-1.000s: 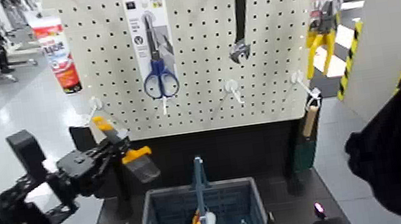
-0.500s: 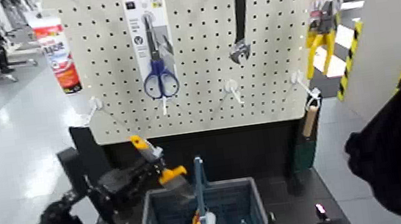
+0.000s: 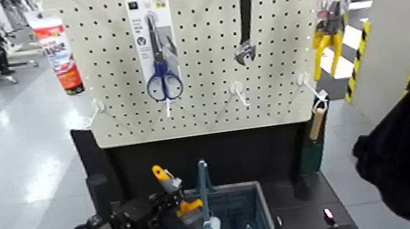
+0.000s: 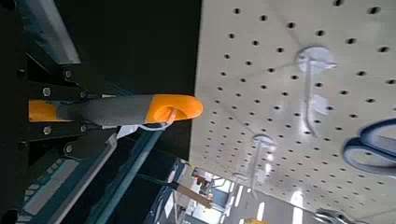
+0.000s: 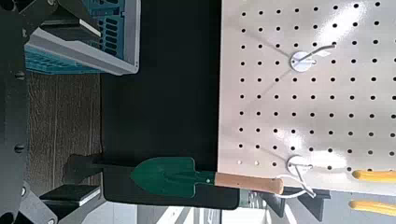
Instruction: Put the yellow paint brush into the crate.
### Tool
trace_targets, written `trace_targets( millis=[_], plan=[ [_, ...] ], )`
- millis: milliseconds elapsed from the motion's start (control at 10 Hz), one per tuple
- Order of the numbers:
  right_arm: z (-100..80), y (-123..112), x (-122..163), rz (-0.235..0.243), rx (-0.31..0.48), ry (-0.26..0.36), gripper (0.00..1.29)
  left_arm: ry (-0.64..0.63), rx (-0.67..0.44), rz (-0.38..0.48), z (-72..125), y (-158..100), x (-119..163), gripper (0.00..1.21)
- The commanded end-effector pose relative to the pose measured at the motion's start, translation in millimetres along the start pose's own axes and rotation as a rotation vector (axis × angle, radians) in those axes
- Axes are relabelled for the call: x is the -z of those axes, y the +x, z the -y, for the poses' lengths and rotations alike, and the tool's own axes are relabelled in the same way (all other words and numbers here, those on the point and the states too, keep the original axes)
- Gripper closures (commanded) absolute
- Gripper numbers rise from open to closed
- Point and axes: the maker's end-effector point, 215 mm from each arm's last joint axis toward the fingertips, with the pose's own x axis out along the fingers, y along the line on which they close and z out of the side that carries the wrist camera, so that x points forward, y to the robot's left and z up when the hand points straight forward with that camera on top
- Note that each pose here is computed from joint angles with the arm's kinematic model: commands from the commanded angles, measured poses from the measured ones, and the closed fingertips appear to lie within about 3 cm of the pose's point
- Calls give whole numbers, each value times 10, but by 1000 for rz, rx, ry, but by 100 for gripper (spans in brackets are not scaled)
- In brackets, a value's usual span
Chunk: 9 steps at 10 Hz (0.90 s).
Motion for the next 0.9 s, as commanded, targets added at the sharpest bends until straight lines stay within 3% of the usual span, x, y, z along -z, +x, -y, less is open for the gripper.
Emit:
trace_targets(
  millis=[100,300,600,700,900],
  plan=[
    [8,2,0,3,2,4,14,-32,8,-91,14,51,444,118],
    [6,-5,9,2,2,10,14,-47,21,-140,44,91,649,118],
    [8,-7,18,1,3,13,14,-84,22,-126,57,136,688,106],
    [11,-12,27,-1,4,15,14,-88,21,-125,66,139,701,96],
    [13,-12,29,-2,5,19,14,-88,19,-103,66,136,652,38]
  ],
)
